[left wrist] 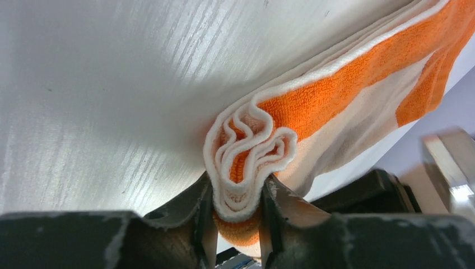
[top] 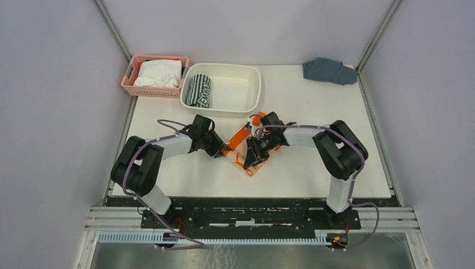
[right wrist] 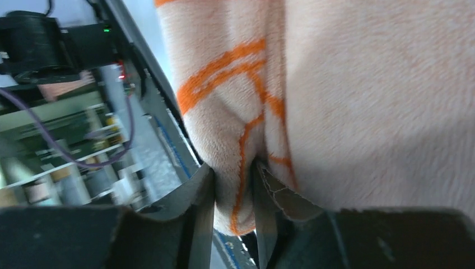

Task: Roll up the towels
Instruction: Roll the towel at the center of the board.

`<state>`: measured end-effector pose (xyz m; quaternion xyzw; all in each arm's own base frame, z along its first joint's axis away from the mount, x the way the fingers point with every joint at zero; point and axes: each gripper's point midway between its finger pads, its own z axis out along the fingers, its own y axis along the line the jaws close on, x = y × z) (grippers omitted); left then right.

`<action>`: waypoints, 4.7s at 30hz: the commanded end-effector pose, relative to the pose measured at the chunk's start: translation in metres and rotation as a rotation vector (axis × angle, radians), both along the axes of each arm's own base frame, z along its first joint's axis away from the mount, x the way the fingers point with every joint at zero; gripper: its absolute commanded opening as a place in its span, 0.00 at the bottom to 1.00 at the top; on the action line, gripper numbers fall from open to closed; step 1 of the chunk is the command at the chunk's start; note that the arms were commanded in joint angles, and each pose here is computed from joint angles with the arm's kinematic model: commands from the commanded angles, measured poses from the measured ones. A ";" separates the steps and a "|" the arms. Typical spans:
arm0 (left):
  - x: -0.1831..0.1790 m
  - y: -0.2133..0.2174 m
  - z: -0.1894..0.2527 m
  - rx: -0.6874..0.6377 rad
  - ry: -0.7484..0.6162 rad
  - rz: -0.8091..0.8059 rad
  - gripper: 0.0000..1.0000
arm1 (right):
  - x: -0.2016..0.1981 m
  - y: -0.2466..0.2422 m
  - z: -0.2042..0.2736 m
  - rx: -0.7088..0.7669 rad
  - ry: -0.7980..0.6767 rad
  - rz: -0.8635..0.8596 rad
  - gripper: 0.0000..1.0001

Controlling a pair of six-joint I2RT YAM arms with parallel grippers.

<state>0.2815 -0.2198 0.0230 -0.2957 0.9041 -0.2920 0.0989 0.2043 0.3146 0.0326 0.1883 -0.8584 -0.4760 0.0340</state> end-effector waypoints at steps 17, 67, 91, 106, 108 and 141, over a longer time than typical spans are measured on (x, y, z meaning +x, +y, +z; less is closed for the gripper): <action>-0.004 0.015 -0.008 0.119 0.029 -0.014 0.31 | 0.002 0.016 0.047 -0.583 -1.063 0.045 0.62; -0.011 0.039 0.054 -0.082 -0.245 -0.039 0.75 | 0.016 0.010 -0.034 0.245 0.196 -0.234 0.00; -0.004 0.026 -0.025 0.022 -0.017 0.009 0.65 | 0.015 -0.014 -0.019 -0.128 -0.057 -0.089 0.23; -0.015 0.033 -0.038 0.088 0.061 0.038 0.62 | 0.029 -0.009 0.083 -0.512 -0.975 -0.058 0.53; -0.015 0.033 -0.038 0.091 0.063 0.038 0.62 | 0.023 0.001 0.084 -0.537 -1.047 -0.026 0.53; -0.021 0.040 -0.013 0.110 0.026 0.019 0.71 | -0.019 -0.004 -0.054 -0.651 -0.696 0.326 0.21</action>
